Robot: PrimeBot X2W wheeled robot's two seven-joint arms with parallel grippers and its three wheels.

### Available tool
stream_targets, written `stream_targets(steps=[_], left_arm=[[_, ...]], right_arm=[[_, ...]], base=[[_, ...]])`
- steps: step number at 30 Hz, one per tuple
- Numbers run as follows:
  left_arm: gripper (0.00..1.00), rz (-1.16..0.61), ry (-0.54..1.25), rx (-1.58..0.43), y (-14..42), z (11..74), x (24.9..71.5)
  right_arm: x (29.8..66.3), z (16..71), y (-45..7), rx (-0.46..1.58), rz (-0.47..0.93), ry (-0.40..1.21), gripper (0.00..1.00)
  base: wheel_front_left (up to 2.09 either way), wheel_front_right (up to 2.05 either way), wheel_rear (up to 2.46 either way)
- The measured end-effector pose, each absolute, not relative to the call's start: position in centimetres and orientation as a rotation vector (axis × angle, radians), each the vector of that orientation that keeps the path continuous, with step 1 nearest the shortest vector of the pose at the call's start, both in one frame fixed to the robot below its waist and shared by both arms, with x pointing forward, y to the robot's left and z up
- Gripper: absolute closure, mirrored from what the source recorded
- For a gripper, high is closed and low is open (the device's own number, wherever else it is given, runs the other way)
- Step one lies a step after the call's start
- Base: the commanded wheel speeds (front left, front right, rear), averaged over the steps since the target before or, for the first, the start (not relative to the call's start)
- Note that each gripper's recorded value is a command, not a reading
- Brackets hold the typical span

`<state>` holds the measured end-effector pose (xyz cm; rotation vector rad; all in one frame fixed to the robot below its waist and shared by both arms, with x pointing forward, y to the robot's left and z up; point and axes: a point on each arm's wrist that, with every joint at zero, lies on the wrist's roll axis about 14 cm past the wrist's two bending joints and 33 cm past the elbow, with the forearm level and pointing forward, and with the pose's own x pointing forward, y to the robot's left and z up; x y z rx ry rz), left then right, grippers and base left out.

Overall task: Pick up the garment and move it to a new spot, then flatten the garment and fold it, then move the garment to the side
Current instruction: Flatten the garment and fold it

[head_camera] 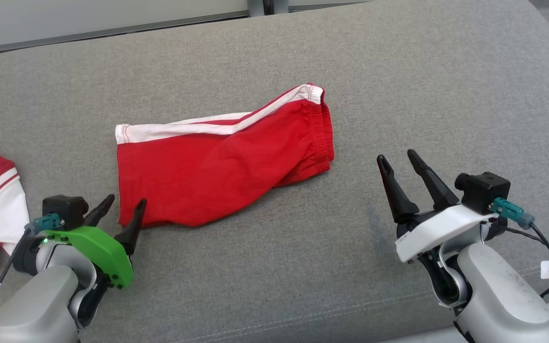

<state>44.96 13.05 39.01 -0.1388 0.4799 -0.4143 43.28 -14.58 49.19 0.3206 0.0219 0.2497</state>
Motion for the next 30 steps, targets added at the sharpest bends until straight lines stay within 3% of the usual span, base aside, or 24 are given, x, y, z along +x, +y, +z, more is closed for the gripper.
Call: stream_targets(steps=[6,14,27,30], left_arm=[[0.0,-0.359,0.26,-0.12,13.4,44.6,47.5],[0.0,-0.245,0.023,-0.027,15.3,49.6,46.2],[0.0,-0.007,-0.15,-0.039,21.1,53.7,42.4],[0.0,0.01,-0.121,0.02,21.8,52.6,40.8]], right_arm=[[43.7,51.0,-14.3,0.309,0.265,-0.036,0.0],[43.7,52.3,-13.6,0.286,0.285,-0.076,0.0],[42.9,52.9,-13.7,0.273,0.273,-0.093,0.0],[42.3,52.3,-14.5,0.268,0.246,-0.077,0.0]], base=[[0.0,0.0,0.0],[0.0,0.0,0.0],[0.0,0.0,0.0],[0.0,0.0,0.0]])
